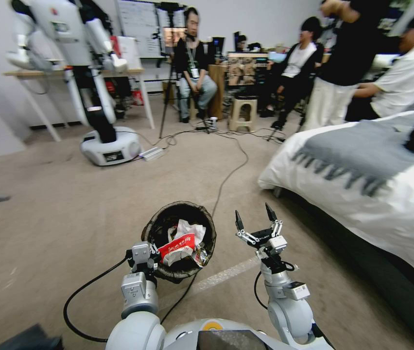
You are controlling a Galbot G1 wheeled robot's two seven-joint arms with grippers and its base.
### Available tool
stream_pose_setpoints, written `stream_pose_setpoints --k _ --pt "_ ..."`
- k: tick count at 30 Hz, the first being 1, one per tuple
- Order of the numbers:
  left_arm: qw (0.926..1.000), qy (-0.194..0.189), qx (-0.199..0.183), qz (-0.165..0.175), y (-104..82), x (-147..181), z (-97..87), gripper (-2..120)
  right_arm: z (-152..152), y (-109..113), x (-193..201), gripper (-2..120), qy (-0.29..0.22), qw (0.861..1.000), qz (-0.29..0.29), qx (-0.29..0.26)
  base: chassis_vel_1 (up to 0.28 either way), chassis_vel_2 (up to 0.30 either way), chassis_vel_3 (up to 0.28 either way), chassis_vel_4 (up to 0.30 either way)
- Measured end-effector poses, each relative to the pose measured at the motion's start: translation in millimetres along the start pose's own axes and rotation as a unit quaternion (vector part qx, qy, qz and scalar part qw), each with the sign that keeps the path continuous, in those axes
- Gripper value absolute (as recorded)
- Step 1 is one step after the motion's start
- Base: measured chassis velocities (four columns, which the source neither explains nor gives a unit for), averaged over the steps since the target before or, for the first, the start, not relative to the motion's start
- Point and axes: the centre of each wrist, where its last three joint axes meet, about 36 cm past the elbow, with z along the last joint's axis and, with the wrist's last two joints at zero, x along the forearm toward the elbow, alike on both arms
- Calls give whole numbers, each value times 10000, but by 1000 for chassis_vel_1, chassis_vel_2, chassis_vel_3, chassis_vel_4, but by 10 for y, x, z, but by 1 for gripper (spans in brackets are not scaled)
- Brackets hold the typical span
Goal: Pick up the trash bin, then pick up the garbage from the floor and place it into the trash bin.
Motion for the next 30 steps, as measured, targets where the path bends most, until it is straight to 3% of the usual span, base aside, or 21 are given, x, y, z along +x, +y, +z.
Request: stream_pose_setpoints --k 13,30 --pt "10000 0 -1 -3 1 0 0 0 -14 19 17 100 -14 10000 -38 31 108 118 112 110" --pt "10000 1 0 0 0 0 0 0 -22 37 13 100 -55 10000 -56 22 6 3 5 4"
